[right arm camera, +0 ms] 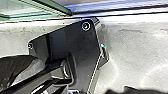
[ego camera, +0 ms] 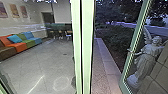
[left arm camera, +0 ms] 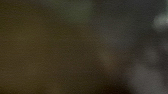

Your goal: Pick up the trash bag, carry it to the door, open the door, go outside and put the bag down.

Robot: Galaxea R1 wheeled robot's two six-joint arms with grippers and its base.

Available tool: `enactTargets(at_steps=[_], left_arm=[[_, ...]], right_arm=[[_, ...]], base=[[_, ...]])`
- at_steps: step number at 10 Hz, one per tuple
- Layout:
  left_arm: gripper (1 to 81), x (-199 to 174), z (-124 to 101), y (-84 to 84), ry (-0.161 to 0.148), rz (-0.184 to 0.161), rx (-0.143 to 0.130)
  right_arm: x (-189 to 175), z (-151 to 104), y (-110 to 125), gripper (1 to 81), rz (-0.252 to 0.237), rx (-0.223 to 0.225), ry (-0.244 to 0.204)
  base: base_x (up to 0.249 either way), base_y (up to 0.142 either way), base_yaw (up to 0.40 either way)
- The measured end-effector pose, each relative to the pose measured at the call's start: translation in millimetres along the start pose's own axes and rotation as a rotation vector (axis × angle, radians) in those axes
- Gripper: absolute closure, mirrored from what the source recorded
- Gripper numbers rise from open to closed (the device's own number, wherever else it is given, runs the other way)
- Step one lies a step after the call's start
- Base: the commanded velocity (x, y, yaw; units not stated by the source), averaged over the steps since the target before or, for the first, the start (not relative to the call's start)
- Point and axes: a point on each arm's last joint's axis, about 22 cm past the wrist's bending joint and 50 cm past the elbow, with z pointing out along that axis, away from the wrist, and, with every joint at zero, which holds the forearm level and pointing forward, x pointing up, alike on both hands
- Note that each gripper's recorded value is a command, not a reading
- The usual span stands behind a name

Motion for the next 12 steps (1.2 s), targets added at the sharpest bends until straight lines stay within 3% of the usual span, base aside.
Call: enactTargets(at_steps=[2, 5, 7, 9, 12], left_arm=[[81.1, 3, -2, -5.3, 0.004, 0.001, 0.007], [81.1, 10, -3, -7.5, 0.016, 0.004, 0.011], [81.1, 22, -7, -13.1, 0.046, 0.015, 0.026], [81.1, 43, -15, -22.3, 0.098, 0.034, 0.053], [81.1, 40, -16, -23.6, 0.120, 0.024, 0.057]], right_arm=[[-15, 43, -16, 1.0, -0.009, 0.010, -0.018], [-48, 91, -20, 1.0, 0.004, -0.019, -0.058], [-59, 124, -49, 1.0, -0.009, 0.011, -0.025], [-87, 154, -84, 1.0, -0.023, 0.060, -0.015], [-76, 159, -77, 1.0, -0.034, 0.030, 0.014]], base=[[0.000, 0.000, 0.000], [0.000, 0.000, 0.000], [0.000, 0.000, 0.000], [0.000, 0.000, 0.000], [0.000, 0.000, 0.000]])
